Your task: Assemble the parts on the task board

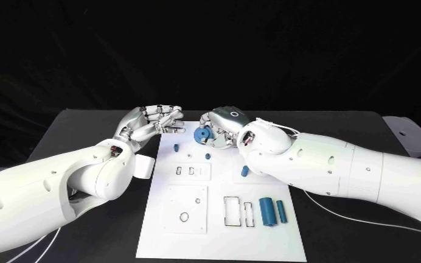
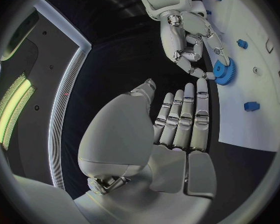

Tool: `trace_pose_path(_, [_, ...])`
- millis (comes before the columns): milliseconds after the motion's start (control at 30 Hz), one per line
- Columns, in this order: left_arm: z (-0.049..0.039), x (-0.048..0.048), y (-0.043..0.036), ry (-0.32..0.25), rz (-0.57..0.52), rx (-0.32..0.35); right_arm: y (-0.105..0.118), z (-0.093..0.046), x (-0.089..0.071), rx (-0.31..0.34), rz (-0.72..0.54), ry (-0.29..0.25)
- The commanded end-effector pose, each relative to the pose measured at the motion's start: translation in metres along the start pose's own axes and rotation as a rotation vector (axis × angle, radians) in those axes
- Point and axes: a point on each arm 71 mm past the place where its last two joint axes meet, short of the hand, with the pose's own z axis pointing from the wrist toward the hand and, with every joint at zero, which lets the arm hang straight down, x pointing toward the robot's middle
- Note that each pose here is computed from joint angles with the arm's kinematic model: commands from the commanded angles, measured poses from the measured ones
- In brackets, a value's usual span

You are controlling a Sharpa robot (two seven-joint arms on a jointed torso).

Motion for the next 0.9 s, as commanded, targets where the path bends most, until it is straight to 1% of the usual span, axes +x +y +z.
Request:
trace_pose_path(33, [0.0006,0.0005,-0.0012,0.009,-0.006,0.009,-0.0051,-0.0030,0.0060,0.021,-0.015,0.031])
trace_pose_path(900, [0.0014,-0.0005,-0.0007,0.006,-0.004,0.010,-0.0021,-0.0053,0.0045,0.006,-0.006,0.013])
